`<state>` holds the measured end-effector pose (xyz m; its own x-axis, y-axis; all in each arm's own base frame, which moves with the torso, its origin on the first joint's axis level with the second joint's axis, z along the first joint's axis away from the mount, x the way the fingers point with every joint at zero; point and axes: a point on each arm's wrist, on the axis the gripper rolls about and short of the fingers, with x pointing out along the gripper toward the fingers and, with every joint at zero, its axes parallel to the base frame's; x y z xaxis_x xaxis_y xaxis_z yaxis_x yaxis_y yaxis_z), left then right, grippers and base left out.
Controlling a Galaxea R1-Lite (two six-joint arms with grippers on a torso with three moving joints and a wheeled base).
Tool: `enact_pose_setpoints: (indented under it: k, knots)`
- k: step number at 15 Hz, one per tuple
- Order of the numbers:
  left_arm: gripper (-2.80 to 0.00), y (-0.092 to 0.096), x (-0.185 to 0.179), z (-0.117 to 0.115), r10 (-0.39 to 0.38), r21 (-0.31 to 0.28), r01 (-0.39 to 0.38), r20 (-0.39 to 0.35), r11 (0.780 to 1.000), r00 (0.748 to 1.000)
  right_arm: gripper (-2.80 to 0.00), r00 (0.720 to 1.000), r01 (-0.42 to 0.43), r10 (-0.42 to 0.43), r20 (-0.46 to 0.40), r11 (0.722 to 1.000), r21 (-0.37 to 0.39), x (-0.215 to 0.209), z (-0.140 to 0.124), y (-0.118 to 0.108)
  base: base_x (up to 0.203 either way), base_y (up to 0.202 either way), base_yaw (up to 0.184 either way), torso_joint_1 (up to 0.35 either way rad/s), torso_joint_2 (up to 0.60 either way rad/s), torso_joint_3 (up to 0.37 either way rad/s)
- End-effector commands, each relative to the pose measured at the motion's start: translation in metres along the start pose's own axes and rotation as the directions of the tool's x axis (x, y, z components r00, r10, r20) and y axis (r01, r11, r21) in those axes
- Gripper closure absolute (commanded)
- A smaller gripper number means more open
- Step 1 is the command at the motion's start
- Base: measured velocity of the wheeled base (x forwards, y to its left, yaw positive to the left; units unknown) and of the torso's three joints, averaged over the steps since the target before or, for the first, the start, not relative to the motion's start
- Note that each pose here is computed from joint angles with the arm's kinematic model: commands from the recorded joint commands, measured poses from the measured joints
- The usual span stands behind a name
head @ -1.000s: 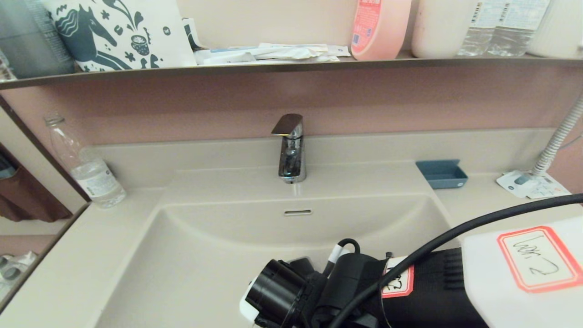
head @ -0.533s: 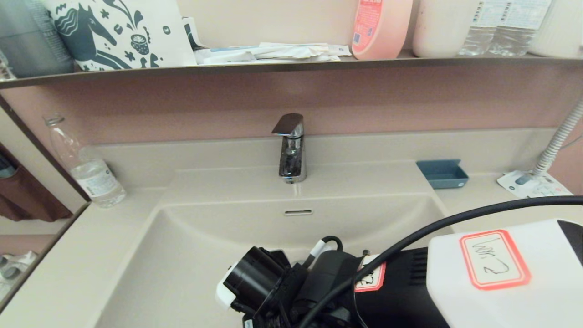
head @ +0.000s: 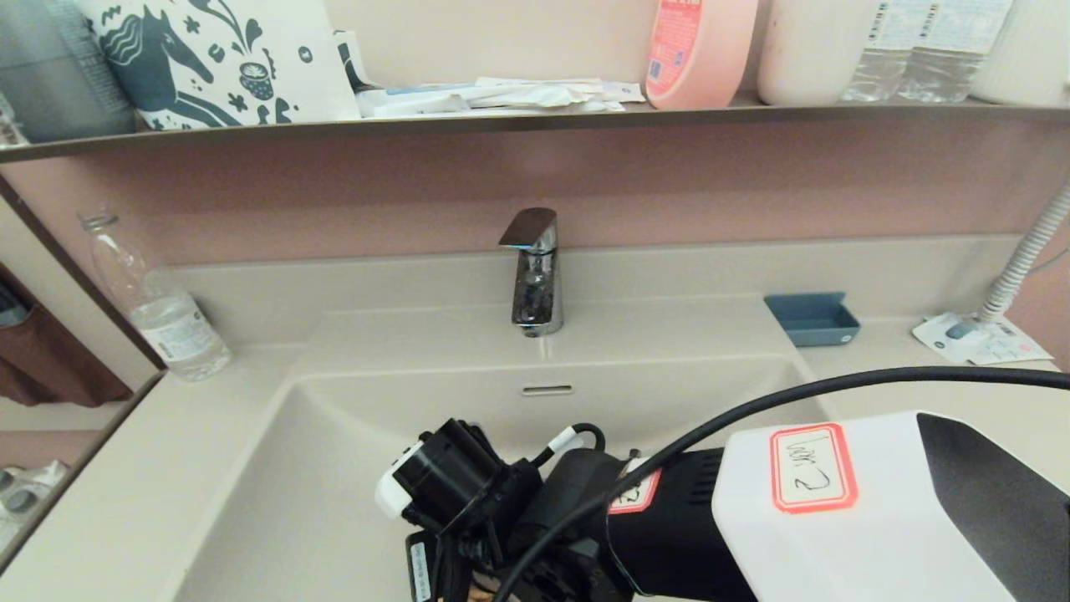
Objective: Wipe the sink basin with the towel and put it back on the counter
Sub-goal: Wipe the sink
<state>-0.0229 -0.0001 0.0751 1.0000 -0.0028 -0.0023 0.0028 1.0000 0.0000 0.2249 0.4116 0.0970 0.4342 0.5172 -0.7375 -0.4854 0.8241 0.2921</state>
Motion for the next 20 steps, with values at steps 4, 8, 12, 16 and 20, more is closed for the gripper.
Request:
enact_pose_setpoints:
  k: [4,8,12,16,20]
  knots:
    - [0.0,0.0,0.0,0.0,0.0,-0.001,0.0,-0.001,1.0,1.0,0.0,0.998,0.014,-0.015,0.054,1.0,0.022,0.022,0.019,-0.018,0.0,0.0,0.0,0.0,0.0,0.0]
    - [0.0,0.0,0.0,0.0,0.0,-0.001,0.0,-0.001,1.0,1.0,0.0,0.996,0.027,-0.029,0.088,0.999,0.029,0.026,0.031,-0.034,0.0,0.0,0.0,0.0,0.0,0.0]
    - [0.0,0.0,0.0,0.0,0.0,-0.001,0.0,-0.001,1.0,1.0,0.0,0.991,0.08,-0.083,0.108,0.996,0.03,0.026,0.034,-0.042,0.0,0.0,0.0,0.0,0.0,0.0]
    - [0.0,0.0,0.0,0.0,0.001,0.0,-0.001,-0.001,1.0,1.0,0.0,0.981,0.15,-0.155,0.119,0.987,0.054,0.023,0.04,-0.06,0.0,0.0,0.0,0.0,0.0,0.0]
    - [0.0,0.0,0.0,0.0,0.0,0.0,0.0,-0.001,1.0,1.0,0.0,0.976,0.194,-0.199,0.086,0.979,0.064,0.01,0.035,-0.079,0.0,0.0,0.0,0.0,0.0,0.0]
